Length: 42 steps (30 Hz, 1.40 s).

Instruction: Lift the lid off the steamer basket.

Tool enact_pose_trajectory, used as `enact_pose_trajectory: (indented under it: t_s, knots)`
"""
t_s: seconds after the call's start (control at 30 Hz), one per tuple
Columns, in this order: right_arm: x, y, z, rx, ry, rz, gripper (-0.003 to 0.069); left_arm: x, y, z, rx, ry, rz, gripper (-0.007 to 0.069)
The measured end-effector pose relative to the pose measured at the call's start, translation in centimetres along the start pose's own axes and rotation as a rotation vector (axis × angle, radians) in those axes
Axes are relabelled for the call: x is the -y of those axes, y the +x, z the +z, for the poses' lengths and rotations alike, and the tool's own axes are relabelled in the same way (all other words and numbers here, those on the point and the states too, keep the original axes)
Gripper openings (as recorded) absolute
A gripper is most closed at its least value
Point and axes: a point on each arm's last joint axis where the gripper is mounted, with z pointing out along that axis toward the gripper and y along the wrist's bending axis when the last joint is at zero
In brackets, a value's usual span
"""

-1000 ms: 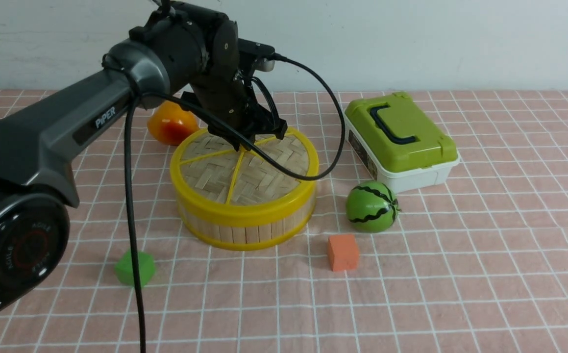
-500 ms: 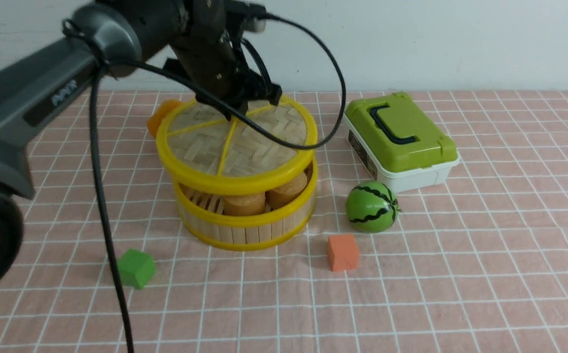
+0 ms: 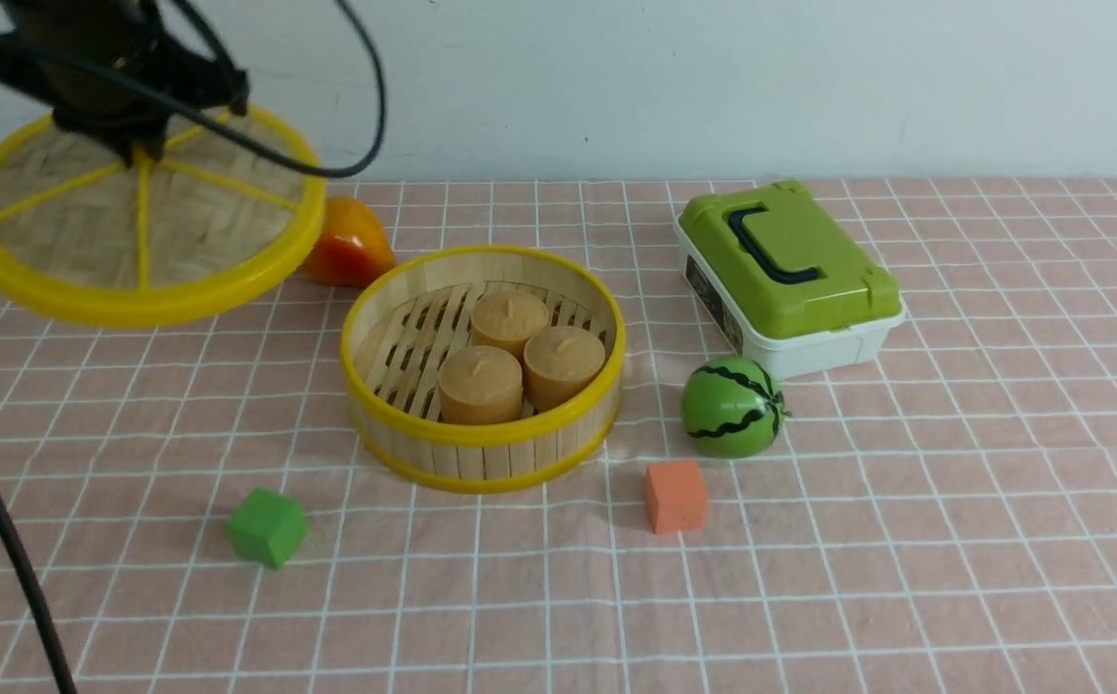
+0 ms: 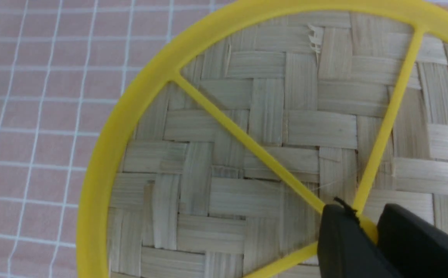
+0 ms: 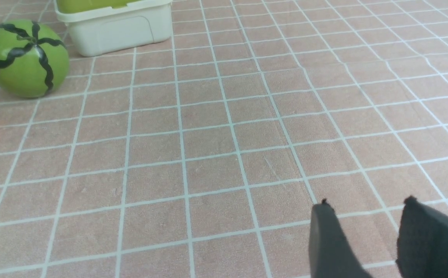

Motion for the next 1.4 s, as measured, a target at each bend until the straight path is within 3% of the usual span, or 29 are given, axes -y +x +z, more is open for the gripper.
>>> enact_pose_trajectory:
  t_s: [0.13, 0.37, 0.57, 0.77, 0.87, 1.0, 1.07, 1.1, 1.17, 1.23, 1.4]
  knots:
    - [0.0, 0.0, 0.0, 0.0, 0.0, 0.0, 0.0241, -1.2, 1.9, 3.7, -0.02, -0.011, -0.05, 0.0094]
    - [0.0, 0.0, 0.0, 0.0, 0.0, 0.0, 0.0241, 1.1, 4.9, 10.3, -0.058, 0.036, -0.063, 0.0094]
    - [0.0, 0.0, 0.0, 0.0, 0.0, 0.0, 0.0241, 1.9, 6.1, 12.7, -0.092, 0.051, -0.068, 0.0112]
    - [0.0, 0.0, 0.0, 0.0, 0.0, 0.0, 0.0241, 2.1, 5.4, 11.4, -0.075, 0.112, -0.142, 0.0393]
    - [0.0, 0.0, 0.0, 0.0, 0.0, 0.0, 0.0241, 1.6, 4.2, 8.7, -0.032, 0.125, -0.144, 0.0449]
    - [0.0, 0.0, 0.0, 0.0, 0.0, 0.0, 0.0241, -0.3, 1.6, 0.6, 0.108, 0.151, -0.159, 0.0363]
    - [0.0, 0.0, 0.0, 0.0, 0.0, 0.0, 0.0241, -1.5, 0.7, -5.0, 0.211, 0.182, -0.157, 0.0256]
    - [0.0, 0.0, 0.0, 0.0, 0.0, 0.0, 0.0241, -1.6, 0.6, -5.6, 0.224, 0.185, -0.157, 0.0232]
    - [0.0, 0.0, 0.0, 0.0, 0.0, 0.0, 0.0241, -3.2, 0.5, -13.3, 0.376, 0.238, -0.153, 0.0087]
    - [0.0, 0.0, 0.0, 0.0, 0.0, 0.0, 0.0241, -4.2, 1.6, -17.9, 0.465, 0.28, -0.155, 0.0]
    - [0.0, 0.0, 0.0, 0.0, 0.0, 0.0, 0.0241, -5.4, 8.3, -24.9, 0.566, 0.428, -0.216, -0.0013]
